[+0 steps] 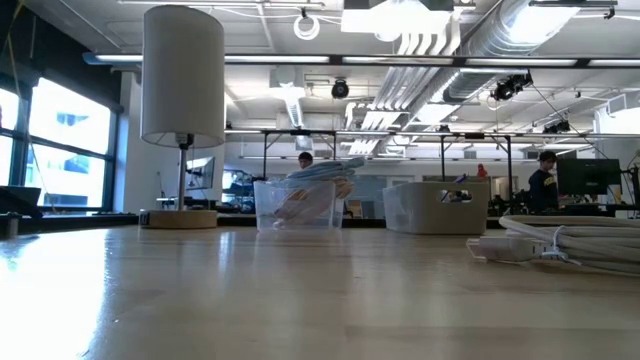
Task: Pick & Place USB Port
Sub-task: Put the red charger cable into the gray bin
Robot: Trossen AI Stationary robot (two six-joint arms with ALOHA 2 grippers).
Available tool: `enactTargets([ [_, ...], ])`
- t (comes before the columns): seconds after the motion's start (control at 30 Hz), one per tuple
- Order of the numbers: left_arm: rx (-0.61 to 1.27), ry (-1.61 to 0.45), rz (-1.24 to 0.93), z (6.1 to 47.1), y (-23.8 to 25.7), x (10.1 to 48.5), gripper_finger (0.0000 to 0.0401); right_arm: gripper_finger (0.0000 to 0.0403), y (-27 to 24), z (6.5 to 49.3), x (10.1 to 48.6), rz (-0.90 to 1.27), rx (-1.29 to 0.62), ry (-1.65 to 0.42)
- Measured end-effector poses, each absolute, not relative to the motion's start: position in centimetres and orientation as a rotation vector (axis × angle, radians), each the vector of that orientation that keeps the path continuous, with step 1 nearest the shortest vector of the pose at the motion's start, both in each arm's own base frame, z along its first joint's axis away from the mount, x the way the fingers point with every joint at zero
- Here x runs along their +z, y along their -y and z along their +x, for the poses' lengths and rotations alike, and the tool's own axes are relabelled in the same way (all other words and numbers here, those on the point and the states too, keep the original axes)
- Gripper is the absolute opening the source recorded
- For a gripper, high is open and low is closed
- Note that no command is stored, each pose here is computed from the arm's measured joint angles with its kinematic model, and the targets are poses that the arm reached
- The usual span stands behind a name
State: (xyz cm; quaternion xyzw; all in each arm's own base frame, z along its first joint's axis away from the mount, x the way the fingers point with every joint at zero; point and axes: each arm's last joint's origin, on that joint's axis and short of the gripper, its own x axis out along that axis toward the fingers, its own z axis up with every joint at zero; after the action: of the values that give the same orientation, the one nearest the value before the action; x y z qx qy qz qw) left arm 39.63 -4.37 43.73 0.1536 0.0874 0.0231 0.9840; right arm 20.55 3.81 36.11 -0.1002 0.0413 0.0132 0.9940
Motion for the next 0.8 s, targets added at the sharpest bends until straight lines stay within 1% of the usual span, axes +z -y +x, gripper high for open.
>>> enactTargets([
  [0.17, -0.015, -0.174, 0.314, 39.3, 4.5, 43.9, 0.0063, 0.0025, -3.7, 20.2, 35.8, -0.206, 0.021, -0.121],
  [0.27, -0.029, -0.191, 0.353, 38.4, 4.4, 44.5, 0.0075, 0.0025, -3.5, 19.8, 35.7, -0.195, -0.025, -0.157],
  [0.4, -0.023, -0.266, 0.359, 36.5, 4.1, 45.0, 0.0078, 0.0025, -3.0, 18.7, 35.4, -0.197, -0.102, -0.221],
  [0.6, 0.008, -0.391, 0.325, 33.4, 4.5, 45.5, 0.0078, 0.0025, -1.8, 16.1, 34.8, -0.228, -0.302, -0.345],
  [0.7, 0.034, -0.463, 0.345, 32.0, 5.3, 45.5, 0.0078, 0.0025, -1.1, 15.0, 34.9, -0.207, -0.336, -0.358],
  [0.8, 0.064, -0.493, 0.359, 30.8, 6.1, 45.7, 0.0078, 0.0025, -0.5, 14.3, 35.1, -0.168, -0.347, -0.348],
])
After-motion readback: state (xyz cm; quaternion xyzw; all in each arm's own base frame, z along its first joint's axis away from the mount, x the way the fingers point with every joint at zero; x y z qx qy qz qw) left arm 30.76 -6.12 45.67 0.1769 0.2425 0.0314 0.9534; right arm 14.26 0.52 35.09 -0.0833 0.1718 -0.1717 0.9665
